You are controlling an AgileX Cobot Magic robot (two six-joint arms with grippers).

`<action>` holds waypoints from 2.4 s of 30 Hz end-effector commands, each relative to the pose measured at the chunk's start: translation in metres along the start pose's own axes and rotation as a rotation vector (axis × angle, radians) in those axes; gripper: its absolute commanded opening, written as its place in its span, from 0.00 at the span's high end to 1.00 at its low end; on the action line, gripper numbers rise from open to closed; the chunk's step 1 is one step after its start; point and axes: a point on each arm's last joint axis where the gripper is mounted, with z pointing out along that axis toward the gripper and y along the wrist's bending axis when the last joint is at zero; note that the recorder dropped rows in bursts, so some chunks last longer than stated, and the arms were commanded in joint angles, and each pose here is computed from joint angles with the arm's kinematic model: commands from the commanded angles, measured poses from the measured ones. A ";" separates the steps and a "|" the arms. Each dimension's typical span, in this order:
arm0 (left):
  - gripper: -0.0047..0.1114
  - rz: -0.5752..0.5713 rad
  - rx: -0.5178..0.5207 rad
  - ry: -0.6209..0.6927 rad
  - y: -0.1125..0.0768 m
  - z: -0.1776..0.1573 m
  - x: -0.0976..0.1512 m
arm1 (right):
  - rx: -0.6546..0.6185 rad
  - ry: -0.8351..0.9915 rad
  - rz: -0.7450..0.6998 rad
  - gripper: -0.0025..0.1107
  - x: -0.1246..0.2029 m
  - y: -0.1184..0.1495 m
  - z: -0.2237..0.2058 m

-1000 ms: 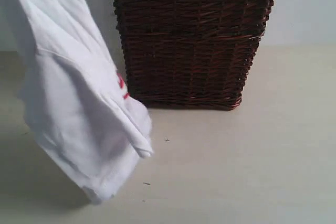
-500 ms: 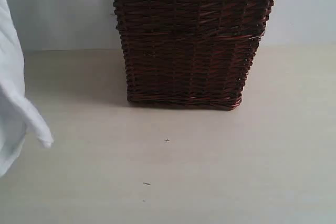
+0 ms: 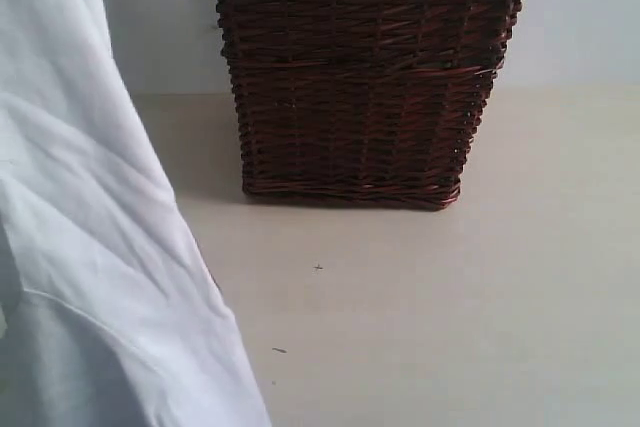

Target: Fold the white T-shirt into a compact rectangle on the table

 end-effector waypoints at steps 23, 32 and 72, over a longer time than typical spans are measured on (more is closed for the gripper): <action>0.96 0.054 0.402 0.172 -0.011 0.060 0.095 | 0.000 -0.010 -0.011 0.98 0.000 0.000 0.000; 0.96 0.176 0.466 0.117 -0.019 0.103 0.104 | 0.000 -0.010 -0.011 0.98 0.000 0.000 0.000; 0.96 0.319 0.596 0.066 -0.059 0.218 0.122 | 0.000 -0.010 -0.011 0.98 0.000 0.000 0.000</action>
